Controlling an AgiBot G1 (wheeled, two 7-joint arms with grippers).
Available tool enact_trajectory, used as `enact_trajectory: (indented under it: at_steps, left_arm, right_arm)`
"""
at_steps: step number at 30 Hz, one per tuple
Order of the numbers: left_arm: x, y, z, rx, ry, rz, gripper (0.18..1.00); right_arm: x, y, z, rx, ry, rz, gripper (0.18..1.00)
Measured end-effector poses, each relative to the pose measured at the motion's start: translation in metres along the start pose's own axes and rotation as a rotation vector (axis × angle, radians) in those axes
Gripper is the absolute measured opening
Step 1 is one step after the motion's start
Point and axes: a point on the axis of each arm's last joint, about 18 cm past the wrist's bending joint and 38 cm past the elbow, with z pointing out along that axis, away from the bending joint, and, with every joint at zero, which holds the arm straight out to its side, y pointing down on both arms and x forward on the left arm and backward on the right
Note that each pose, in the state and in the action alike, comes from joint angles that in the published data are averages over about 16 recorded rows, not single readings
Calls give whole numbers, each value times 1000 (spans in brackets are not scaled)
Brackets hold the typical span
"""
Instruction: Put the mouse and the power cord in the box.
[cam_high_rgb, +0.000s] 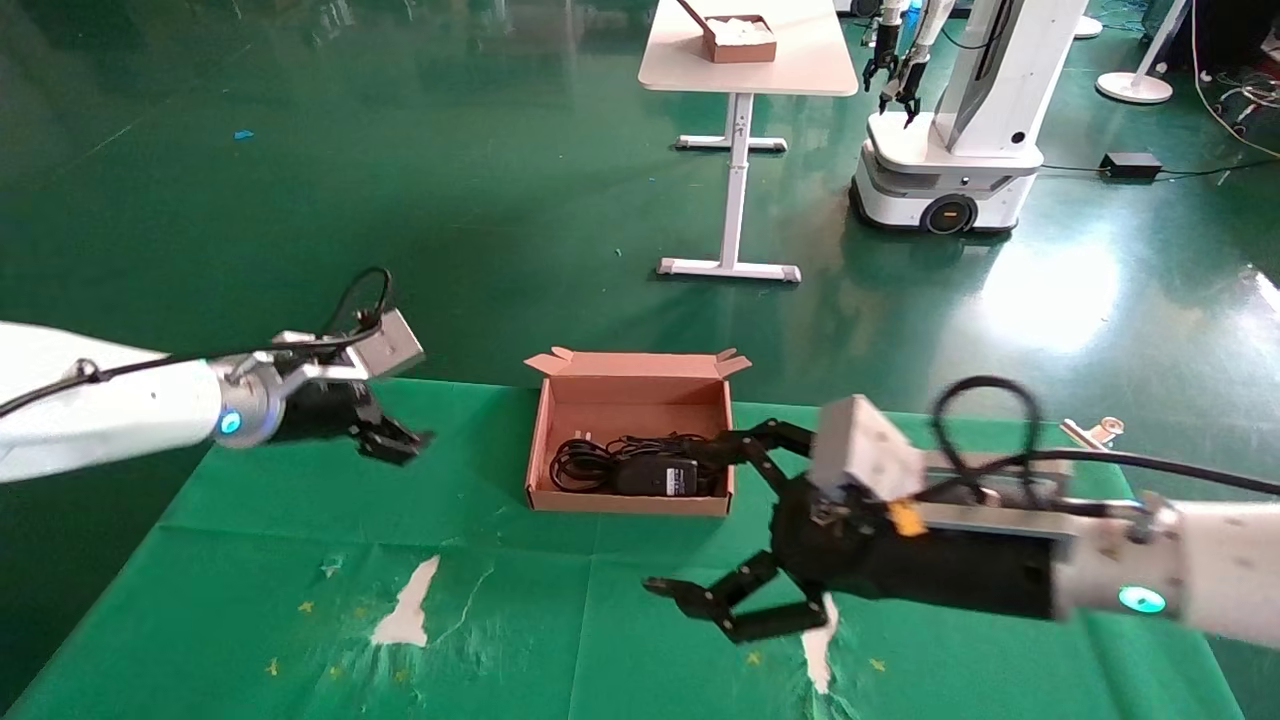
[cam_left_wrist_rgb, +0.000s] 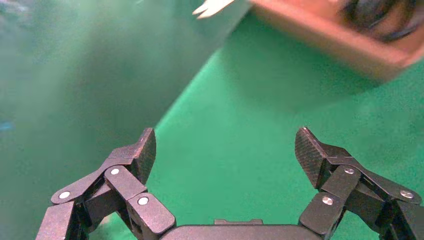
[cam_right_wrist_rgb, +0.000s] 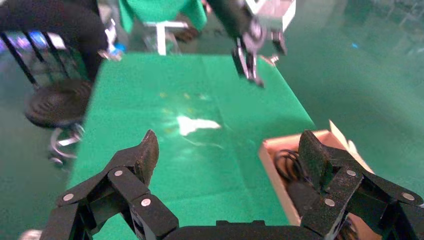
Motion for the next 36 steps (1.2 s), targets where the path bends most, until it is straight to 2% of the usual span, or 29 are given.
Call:
enact_trajectory:
  at_steps: [9,19,28,36]
  left_arm:
    - [43,3,-10,170,175,-149,1001]
    - [75,1,-46,370,335,-260,1001]
    - [94,-2,-95,552,454,-300,1001]
    - [107,-3,-149,707,550,-284,1001]
  right_arm:
    - [-29,-23,-50,116,-58,65,1001]
    - [-58,-47,-92,192,-128,88,1001]
    - [-65,-53,-101,206,-146,89,1001]
    - [-65,-53,-101,206,-146,89,1001]
